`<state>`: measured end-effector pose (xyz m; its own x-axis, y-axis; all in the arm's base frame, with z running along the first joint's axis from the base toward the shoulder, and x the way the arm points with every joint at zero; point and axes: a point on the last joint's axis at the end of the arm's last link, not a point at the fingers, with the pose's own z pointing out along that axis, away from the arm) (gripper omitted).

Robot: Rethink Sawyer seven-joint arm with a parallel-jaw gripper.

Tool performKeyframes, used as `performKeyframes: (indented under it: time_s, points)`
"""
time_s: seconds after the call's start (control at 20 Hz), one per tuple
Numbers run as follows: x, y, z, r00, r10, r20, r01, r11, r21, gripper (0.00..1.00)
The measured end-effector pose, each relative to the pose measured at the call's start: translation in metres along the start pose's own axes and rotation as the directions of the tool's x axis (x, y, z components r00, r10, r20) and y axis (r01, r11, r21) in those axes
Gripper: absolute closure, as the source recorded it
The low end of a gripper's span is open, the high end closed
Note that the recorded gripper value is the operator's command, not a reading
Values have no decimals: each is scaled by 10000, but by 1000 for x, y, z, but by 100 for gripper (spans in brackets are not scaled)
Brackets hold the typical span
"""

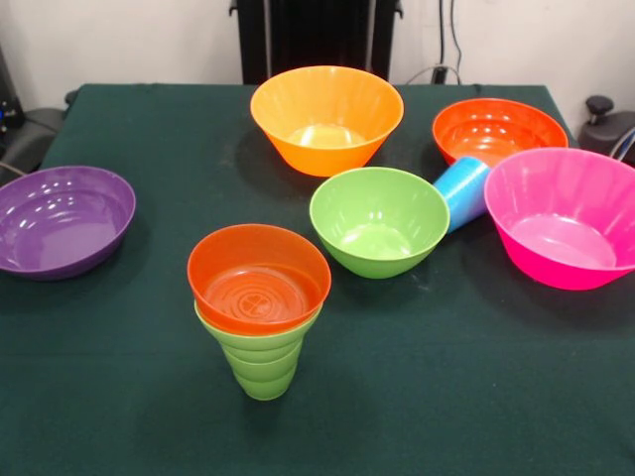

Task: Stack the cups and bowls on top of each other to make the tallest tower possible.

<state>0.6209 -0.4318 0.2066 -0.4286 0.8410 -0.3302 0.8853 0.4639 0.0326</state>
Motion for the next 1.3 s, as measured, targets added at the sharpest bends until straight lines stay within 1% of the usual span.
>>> performKeyframes:
  time_s: [0.1, 0.3, 0.45, 0.5, 0.6, 0.65, 0.75, 0.95, 1.1, 1.3]
  points:
    - [-10, 4, 11, 9999, -98, 124, 97, 9999, 95, 100]
    - [-21, 12, 27, 9995, -258, 169, 254, 9993, 283, 100]
    - [-26, 19, 35, 9995, -315, 57, 312, 9987, 396, 100]
    - [-28, 25, 41, 9994, -335, -52, 337, 9984, 445, 100]
    - [-29, 29, 44, 9993, -349, -106, 354, 9983, 471, 100]
    - [-30, 36, 49, 9992, -369, -177, 378, 9980, 509, 100]
    - [-31, 40, 53, 9990, -380, -238, 393, 9977, 559, 100]
    - [-40, 50, 62, 9989, -272, -379, 296, 9975, 637, 100]
    - [-49, 55, 68, 9993, -131, -354, 155, 9976, 676, 100]
    - [-53, 58, 71, 9995, 54, -305, -32, 9975, 707, 100]
